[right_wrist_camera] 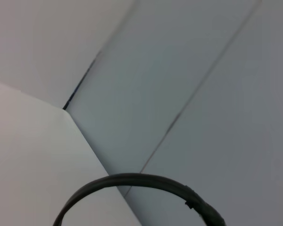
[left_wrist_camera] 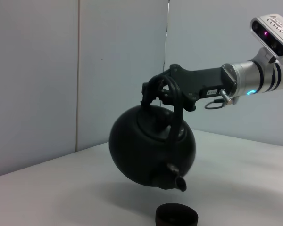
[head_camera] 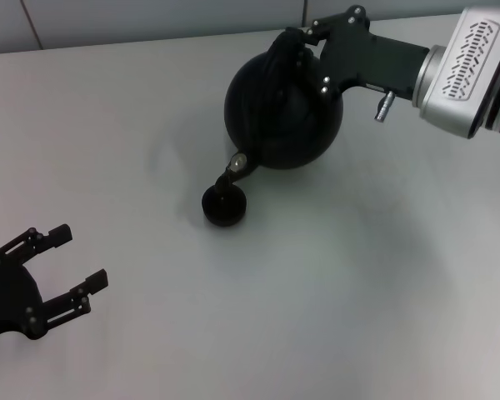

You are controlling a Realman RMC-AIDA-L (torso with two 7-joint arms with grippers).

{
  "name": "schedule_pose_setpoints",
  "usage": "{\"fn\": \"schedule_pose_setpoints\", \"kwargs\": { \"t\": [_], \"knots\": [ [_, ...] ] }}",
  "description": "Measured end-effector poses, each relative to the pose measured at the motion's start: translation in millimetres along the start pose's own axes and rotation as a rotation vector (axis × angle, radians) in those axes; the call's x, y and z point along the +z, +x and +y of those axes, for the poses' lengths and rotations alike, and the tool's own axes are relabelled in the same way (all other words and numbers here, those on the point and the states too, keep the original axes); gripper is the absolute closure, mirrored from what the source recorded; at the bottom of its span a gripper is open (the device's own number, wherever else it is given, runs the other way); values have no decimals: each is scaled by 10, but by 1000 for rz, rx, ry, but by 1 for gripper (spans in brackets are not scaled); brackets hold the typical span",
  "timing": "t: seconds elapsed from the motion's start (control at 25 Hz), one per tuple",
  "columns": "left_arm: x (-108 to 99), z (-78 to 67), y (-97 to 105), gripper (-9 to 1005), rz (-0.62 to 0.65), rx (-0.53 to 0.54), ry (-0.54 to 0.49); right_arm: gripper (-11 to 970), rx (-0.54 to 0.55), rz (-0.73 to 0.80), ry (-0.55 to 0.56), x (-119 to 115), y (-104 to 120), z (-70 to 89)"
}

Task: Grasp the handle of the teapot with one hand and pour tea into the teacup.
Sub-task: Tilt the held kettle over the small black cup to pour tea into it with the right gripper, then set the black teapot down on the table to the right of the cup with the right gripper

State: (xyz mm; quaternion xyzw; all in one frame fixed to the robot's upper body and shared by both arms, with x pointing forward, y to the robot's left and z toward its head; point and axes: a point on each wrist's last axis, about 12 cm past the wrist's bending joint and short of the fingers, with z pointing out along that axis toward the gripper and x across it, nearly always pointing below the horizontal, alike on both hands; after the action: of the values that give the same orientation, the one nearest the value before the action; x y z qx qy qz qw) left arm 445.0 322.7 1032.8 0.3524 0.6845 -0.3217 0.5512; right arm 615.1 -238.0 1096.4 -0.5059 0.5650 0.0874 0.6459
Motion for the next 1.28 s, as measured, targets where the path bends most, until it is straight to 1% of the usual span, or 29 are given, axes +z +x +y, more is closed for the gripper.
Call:
{"fn": "schedule_pose_setpoints", "kwargs": {
  "t": [0.04,0.08,0.2,0.24,0.28,0.32,0.4,0.44,0.48,0.52,0.56,0.6,0.64,0.68,0.8,0.84,0.88,1.08,1.28],
  "knots": [
    [-3,1,-1,182,0,0,1,880,56,11,5,-32,30,15],
    [-3,1,-1,182,0,0,1,880,56,11,5,-32,30,15],
    [-4,1,-2,182,0,-1,1,880,139,23,18,-96,78,37],
    [-6,3,-4,182,0,0,1,880,210,13,45,-177,104,39],
    [-6,3,-4,182,0,0,1,880,210,13,45,-177,104,39],
    [-9,5,-5,182,0,1,1,880,246,-1,63,-230,113,40],
    [-9,7,-6,182,0,1,1,880,307,-36,106,-364,128,34],
    [-9,8,-7,182,0,1,1,880,363,-60,153,-531,162,39],
    [-8,9,-8,182,0,2,1,880,389,-67,175,-607,183,51],
    [-7,9,-8,182,0,2,1,881,389,-67,175,-607,183,51],
    [-5,11,-10,182,-1,3,1,881,409,-73,195,-671,201,61],
    [-3,12,-11,182,-1,3,1,881,433,-80,218,-747,224,81],
    [-3,12,-12,182,-1,3,1,881,479,-86,257,-890,271,127],
    [-3,12,-12,182,-1,3,1,879,479,-86,257,-890,271,127],
    [-7,10,-9,182,-1,2,0,871,535,-74,297,-1069,344,207],
    [-8,9,-7,182,-1,1,-1,869,560,-62,315,-1163,385,266],
    [-8,9,-7,182,-1,1,-1,866,560,-62,315,-1163,385,266],
    [1,15,-15,182,-3,3,1,854,606,-32,339,-1324,461,405],
    [9,21,-25,182,-5,3,4,842,630,-6,353,-1416,511,487]
  ]
}}
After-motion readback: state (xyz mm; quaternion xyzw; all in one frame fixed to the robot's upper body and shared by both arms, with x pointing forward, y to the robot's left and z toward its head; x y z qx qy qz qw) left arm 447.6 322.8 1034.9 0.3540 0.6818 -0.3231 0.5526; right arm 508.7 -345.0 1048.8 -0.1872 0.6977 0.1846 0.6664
